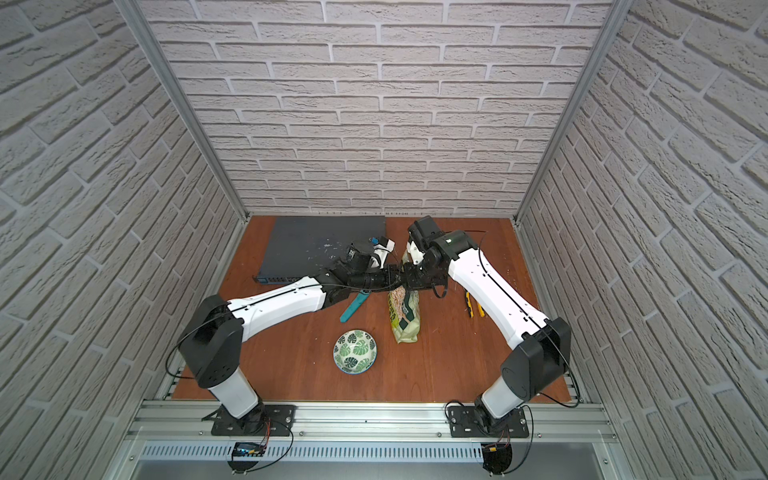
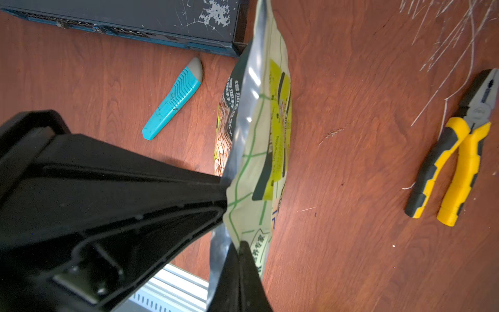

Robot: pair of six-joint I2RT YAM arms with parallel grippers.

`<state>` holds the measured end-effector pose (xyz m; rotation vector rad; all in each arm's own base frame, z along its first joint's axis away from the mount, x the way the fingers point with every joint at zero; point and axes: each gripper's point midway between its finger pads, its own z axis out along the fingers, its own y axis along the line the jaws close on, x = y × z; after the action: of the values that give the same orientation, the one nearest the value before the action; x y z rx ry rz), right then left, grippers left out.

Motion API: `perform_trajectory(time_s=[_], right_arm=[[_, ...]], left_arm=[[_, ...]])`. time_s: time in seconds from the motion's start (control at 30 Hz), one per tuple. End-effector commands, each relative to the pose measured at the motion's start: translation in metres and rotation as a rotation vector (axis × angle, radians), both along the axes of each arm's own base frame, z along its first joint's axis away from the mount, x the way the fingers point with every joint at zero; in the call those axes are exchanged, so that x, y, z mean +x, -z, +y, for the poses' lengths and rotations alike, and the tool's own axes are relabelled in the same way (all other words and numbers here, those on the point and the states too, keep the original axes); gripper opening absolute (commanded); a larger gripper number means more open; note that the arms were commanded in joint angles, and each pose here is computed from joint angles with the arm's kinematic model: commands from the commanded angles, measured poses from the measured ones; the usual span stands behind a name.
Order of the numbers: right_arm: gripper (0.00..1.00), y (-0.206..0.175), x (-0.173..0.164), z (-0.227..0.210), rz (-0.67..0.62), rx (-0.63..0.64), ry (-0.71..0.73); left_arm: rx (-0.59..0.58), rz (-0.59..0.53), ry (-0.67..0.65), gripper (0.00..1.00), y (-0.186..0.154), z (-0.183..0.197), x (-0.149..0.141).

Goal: Pour the oats into the breakfast bowl
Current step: Open the oats bag at the center of the board.

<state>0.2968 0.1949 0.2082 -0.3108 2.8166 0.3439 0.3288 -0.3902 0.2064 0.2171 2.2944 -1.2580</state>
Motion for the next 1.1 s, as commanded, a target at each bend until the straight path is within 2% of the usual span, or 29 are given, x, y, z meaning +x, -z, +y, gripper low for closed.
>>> perform_trajectory(time_s=[0.0,0.17,0.37,0.73,0.93,1.07], right_arm=[[0.03,-0.019,0.005,-0.024,-0.098,-0.104,0.043],[0.03,-0.029,0.013,-0.042,-0.18,-0.182,0.121],[0.03,-0.041,0.022,-0.051,-0.276,-0.164,0.22],[0.03,-0.037,0.034,-0.054,-0.316,-0.154,0.251],[0.03,-0.049,0.042,-0.078,-0.363,-0.19,0.296],[0.03,-0.049,0.042,-0.053,-0.35,-0.084,0.192]], left_arm=[[0.111,-0.034,-0.075,0.0,0.007,0.022,0.004],[0.152,-0.052,-0.138,0.0,0.006,0.038,0.006],[0.183,-0.067,-0.167,0.0,0.0,0.047,0.0],[0.211,-0.055,-0.18,0.0,-0.003,0.059,-0.01],[0.357,-0.042,-0.223,0.0,-0.007,0.091,-0.025],[0.457,-0.045,-0.264,0.0,-0.011,0.111,-0.035]])
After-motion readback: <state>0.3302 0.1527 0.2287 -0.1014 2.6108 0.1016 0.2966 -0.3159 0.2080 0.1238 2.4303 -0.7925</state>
